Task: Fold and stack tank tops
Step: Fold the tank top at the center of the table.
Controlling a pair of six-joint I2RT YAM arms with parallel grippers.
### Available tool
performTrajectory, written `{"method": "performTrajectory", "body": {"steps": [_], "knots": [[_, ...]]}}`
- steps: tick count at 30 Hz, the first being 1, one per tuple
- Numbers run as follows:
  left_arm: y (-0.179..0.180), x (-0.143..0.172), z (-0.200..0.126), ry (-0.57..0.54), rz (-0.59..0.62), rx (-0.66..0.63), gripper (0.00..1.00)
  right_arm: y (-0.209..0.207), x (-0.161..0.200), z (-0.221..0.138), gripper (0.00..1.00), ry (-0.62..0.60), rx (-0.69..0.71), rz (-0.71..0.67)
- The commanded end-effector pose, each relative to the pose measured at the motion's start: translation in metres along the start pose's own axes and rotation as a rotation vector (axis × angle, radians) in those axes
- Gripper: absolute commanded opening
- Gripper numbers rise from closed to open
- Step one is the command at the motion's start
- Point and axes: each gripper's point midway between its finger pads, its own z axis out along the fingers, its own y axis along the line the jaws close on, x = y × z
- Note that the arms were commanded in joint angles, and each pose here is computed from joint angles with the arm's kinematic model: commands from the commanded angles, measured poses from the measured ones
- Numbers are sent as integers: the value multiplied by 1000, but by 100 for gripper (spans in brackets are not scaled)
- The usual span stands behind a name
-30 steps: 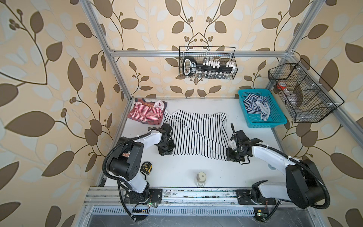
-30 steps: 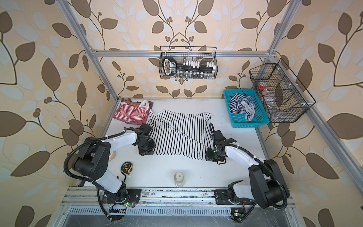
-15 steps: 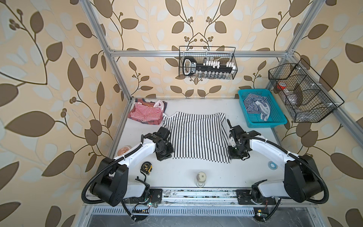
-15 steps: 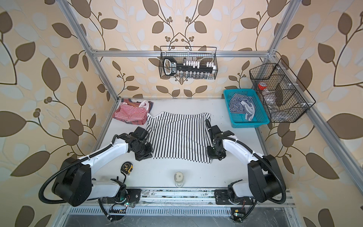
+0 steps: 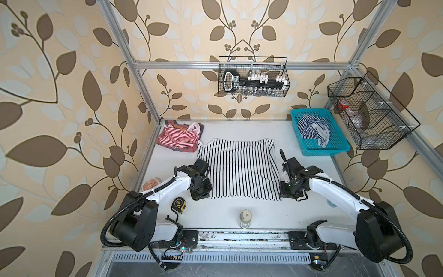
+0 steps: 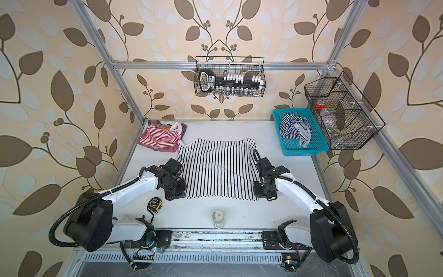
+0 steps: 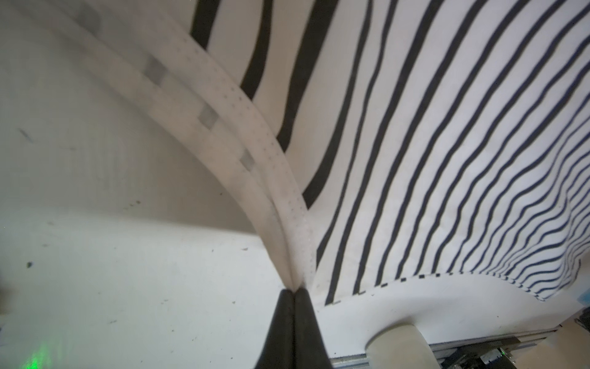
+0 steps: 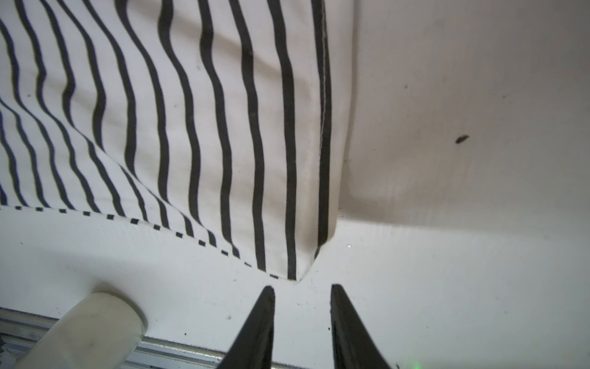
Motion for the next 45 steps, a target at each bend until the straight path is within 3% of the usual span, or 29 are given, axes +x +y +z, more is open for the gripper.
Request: {"method": "performTrajectory", "body": {"steps": [1,15,17,20,27,32,45], "knots": [[4,8,3,29,-5,-15,0,0,11,11,31,23,-23,73],[5,9,3,36,-1,-22,0,12,10,39,28,-30,-136,153],[4,9,2,34,-2,-20,0,14,8,40,23,-36,-145,155],[3,8,0,31,-2,-18,0,11,8,38,0,-29,-125,144],[-10,3,-29,-18,37,11,0,-5,6,-10,0,-40,7,59],[-14,6,-47,-39,54,38,0,-4,12,-34,5,-24,10,-4],[-36,-23,-48,-54,148,-15,0,8,-26,-33,7,42,-8,-93]]}}
